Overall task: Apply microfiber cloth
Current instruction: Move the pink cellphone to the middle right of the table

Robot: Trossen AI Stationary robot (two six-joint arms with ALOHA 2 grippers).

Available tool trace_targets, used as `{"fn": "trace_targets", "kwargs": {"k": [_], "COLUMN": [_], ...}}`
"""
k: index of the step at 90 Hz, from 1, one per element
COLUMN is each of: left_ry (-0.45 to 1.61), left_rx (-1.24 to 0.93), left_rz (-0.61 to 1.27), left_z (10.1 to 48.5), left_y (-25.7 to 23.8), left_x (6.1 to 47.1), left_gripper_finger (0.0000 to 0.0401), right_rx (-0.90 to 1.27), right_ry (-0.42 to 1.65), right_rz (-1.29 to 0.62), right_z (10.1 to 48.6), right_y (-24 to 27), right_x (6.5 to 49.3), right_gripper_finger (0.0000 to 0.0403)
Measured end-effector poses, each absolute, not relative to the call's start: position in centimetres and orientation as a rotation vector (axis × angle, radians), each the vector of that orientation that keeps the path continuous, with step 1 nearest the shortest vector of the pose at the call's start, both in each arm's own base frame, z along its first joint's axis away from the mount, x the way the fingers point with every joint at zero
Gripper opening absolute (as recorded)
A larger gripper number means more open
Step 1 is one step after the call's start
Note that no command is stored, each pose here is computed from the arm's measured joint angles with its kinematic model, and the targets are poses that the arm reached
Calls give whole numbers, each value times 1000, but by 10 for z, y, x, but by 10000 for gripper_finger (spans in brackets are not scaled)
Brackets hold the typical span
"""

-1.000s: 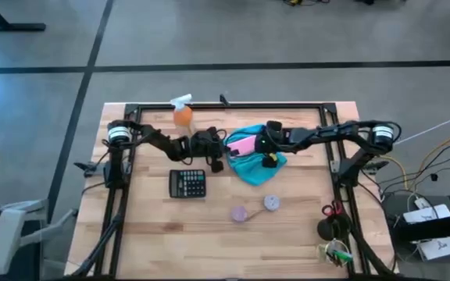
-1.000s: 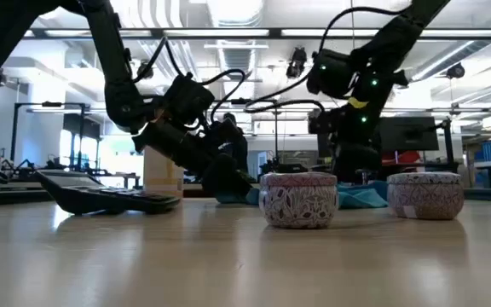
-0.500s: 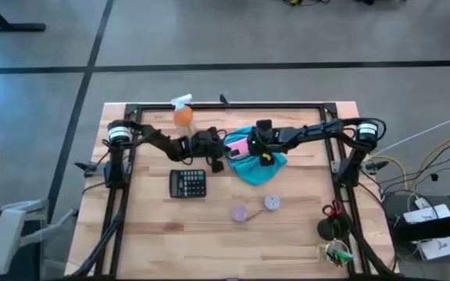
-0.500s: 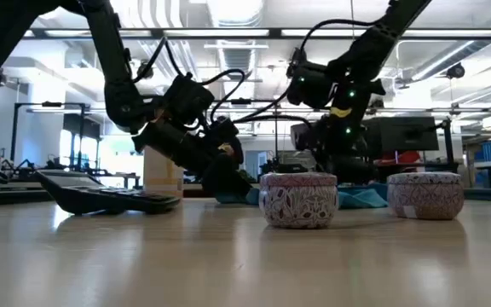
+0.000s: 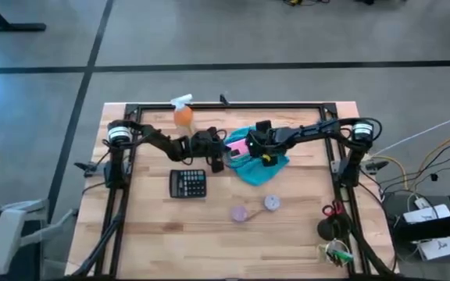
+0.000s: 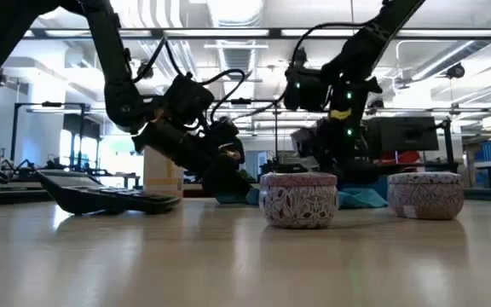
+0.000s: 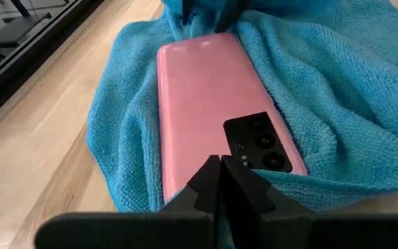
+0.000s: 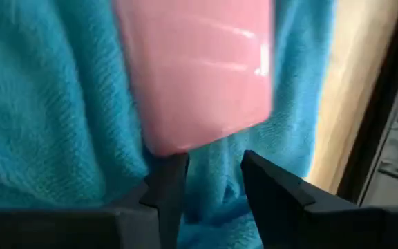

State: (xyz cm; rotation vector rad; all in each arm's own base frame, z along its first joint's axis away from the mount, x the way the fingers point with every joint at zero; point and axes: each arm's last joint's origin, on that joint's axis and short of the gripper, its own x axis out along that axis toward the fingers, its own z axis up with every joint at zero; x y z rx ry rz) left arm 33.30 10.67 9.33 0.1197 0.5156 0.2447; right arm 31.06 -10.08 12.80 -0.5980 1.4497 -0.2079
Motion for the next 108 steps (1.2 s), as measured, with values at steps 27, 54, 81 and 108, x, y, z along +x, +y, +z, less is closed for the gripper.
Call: {"fn": "trace_targets", "kwargs": {"k": [27, 54, 81, 108], "left_ry": [521, 520, 516, 510], "left_rx": [119, 119, 118, 119], "left_rz": [247, 252, 258, 260], "left_z": [93, 93, 94, 94], "left_y": [107, 107, 108, 108], "left_x": [332, 332, 333, 333], "left_gripper_finger": [0, 0, 0, 0], "right_rx": [-830, -891, -884, -879], "right_ry": [1460, 1455, 1321, 1173], "right_rz": [-155, -84, -6, -50], "right_z": [123, 136, 153, 174], "right_y": [-67, -33, 0, 13], "right_x": [324, 331, 348, 367], "right_gripper_finger": [94, 114, 158, 162]}}
